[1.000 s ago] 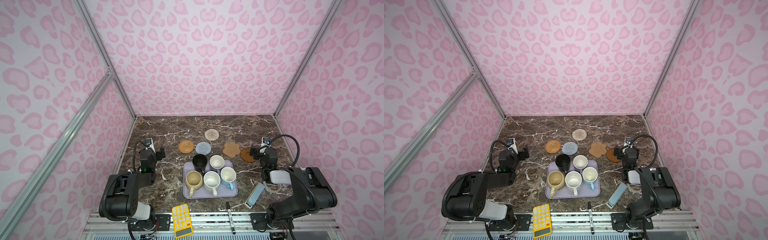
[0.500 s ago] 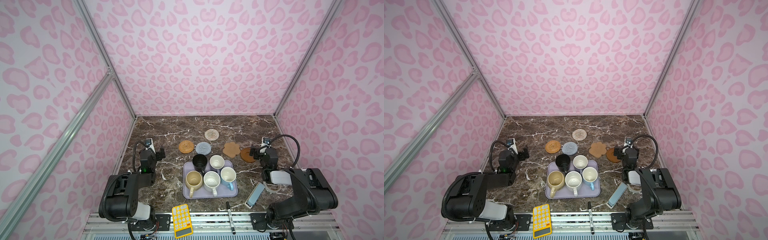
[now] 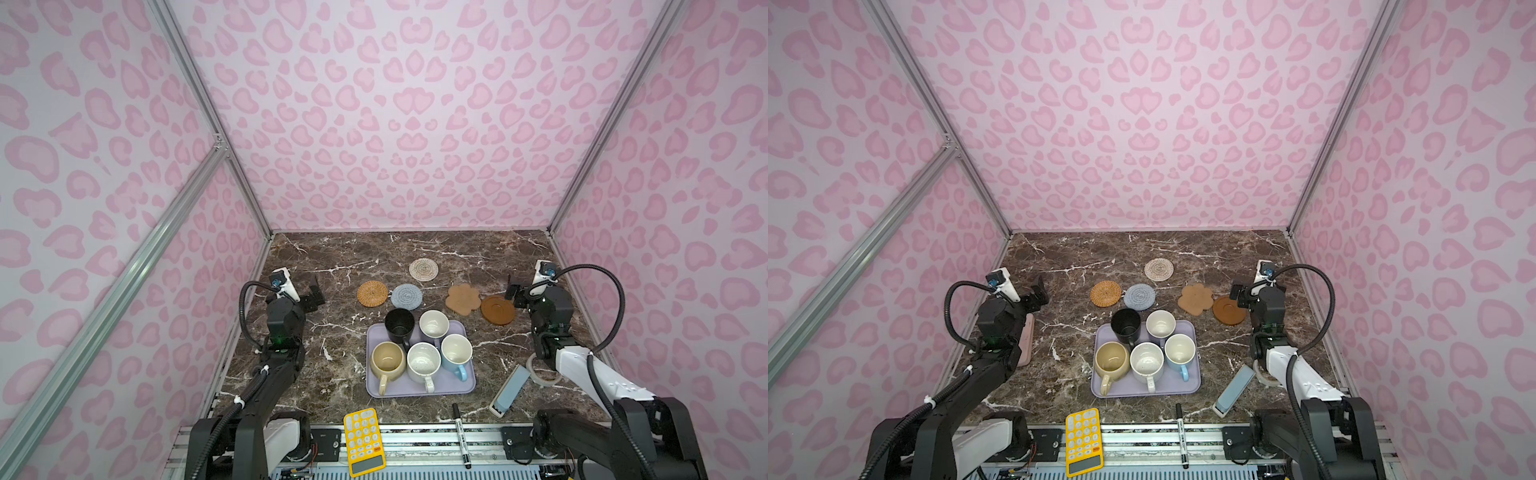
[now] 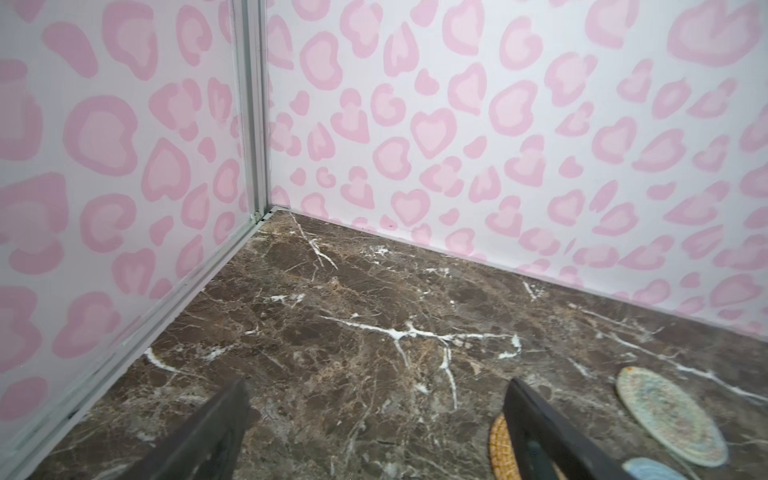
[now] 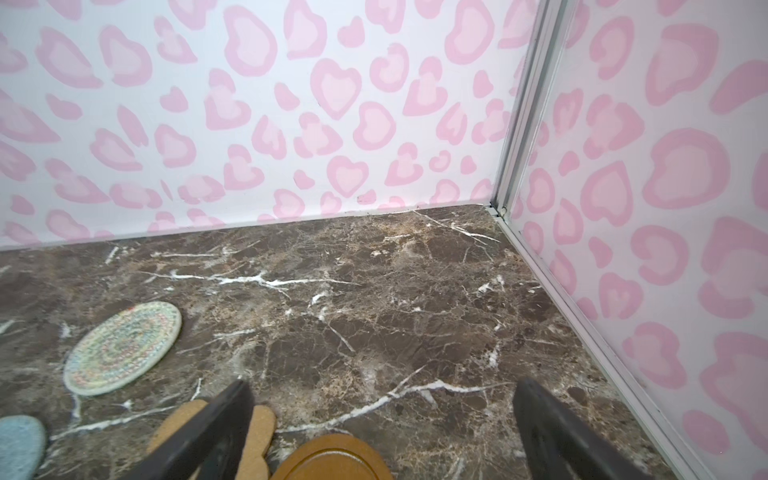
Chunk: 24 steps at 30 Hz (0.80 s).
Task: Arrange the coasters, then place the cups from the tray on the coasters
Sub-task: 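Raise both arms and swing the grippers forward toward the coaster row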
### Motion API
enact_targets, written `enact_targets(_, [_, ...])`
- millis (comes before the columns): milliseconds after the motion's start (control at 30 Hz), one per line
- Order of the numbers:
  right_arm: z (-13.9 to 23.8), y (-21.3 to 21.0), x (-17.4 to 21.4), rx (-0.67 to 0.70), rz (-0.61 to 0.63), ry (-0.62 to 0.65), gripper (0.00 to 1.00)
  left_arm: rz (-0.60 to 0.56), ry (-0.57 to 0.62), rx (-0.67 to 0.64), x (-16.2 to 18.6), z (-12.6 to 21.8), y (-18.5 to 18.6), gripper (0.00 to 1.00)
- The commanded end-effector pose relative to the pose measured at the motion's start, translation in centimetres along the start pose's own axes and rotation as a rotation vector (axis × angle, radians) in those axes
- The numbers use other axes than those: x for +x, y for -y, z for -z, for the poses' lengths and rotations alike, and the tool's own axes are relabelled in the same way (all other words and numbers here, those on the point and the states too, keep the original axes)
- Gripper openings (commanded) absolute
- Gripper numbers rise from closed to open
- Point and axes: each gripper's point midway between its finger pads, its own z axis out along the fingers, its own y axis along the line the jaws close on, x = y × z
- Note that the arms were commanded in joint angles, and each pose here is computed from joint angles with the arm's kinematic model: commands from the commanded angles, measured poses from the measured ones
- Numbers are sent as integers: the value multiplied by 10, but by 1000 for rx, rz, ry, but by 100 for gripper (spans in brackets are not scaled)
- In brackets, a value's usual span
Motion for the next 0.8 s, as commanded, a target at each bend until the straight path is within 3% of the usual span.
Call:
enact_targets(0, [7,4,17,26,-155,-95,100,173,-39,63,-8,5,16,97])
enact_targets(67, [9,6,16,26,-198,-102,100,261,-55,41,-18,9,16,98])
enact_targets(167, [11,-5,13,-37,-195,-125,100,301,-35,135,-38,18,35,97])
enact_targets(300, [16,-28,3,-144,-184,-164,100,335,-106,184,-49,25,54,97])
enact_targets(400, [20,-51,-3,-189,-132,-191,100,347,-262,131,-36,31,65,100])
enact_targets(533, [24,-86,-9,-239,-45,-230,100,233,-364,183,-30,38,109,97])
enact_targets(767, [33,-153,-18,-381,1,-279,100,122,-513,199,6,16,139,97])
